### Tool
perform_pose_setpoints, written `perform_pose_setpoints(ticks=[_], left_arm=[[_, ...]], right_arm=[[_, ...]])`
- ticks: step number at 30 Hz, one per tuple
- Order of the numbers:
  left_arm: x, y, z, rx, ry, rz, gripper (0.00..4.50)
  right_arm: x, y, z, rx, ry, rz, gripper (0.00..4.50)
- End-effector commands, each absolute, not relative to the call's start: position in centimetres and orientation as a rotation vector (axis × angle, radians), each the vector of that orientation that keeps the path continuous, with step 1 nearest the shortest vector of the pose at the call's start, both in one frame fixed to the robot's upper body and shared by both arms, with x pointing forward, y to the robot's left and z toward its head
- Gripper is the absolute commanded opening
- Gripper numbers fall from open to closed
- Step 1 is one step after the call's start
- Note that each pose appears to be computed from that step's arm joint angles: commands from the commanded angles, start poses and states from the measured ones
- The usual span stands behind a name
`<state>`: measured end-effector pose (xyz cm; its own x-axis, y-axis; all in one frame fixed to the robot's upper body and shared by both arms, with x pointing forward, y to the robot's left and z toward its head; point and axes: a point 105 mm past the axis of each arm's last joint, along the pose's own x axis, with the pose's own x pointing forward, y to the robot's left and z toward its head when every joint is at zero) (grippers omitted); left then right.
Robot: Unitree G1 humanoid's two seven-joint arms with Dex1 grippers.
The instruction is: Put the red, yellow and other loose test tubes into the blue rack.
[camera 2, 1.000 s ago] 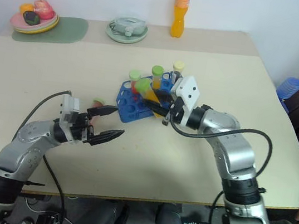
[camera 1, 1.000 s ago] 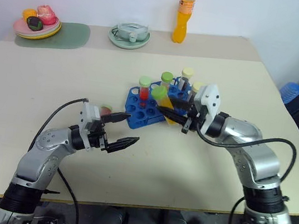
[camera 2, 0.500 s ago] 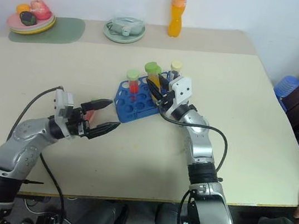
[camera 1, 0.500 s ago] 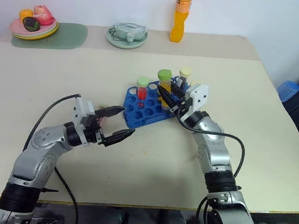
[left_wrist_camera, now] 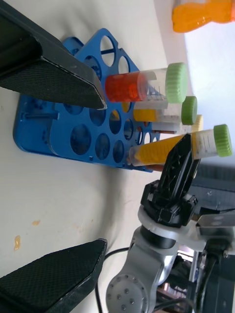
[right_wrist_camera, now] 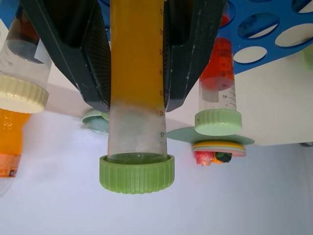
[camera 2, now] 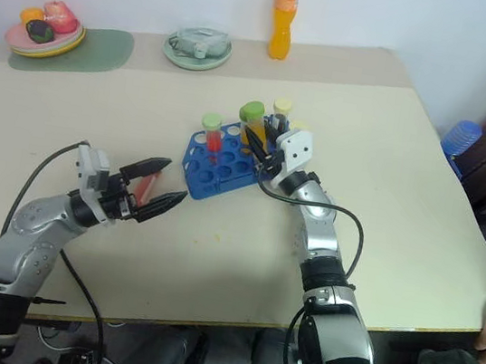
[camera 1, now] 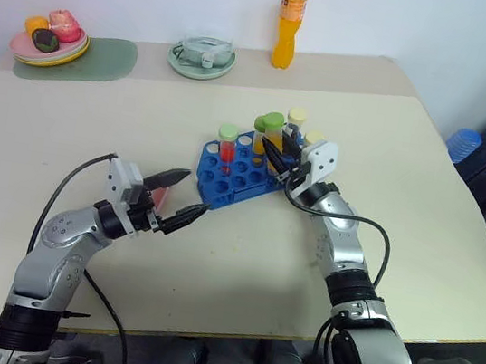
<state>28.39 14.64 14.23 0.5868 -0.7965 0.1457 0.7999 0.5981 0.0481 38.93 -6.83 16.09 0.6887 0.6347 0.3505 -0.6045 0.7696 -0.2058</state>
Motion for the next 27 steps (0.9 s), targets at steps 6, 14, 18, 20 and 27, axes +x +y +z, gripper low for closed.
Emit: perform_pose_setpoints(ticks=[6, 14, 18, 20, 27], left_arm=[[28.3, 15.1, 16.0, -0.025, -0.220, -0.899, 4.34], [28.5, 15.3, 16.5, -0.024, -0.220, -0.891, 4.34], [28.5, 15.2, 16.6, -0.025, -0.219, -0.893, 4.34], [28.6, 15.1, 16.7, -0.025, -0.218, -0.894, 4.34], [28.5, 15.1, 16.6, -0.027, -0.214, -0.900, 4.34]], right_arm=[[39.0, -6.0, 15.3, -0.025, -0.426, 0.678, 0.81], [38.6, -6.3, 14.5, -0.014, -0.414, 0.665, 0.81], [38.6, -7.2, 14.2, -0.030, -0.410, 0.642, 0.81], [38.5, -7.6, 14.2, -0.034, -0.411, 0.636, 0.81], [38.2, -8.2, 14.1, -0.051, -0.406, 0.637, 0.81]])
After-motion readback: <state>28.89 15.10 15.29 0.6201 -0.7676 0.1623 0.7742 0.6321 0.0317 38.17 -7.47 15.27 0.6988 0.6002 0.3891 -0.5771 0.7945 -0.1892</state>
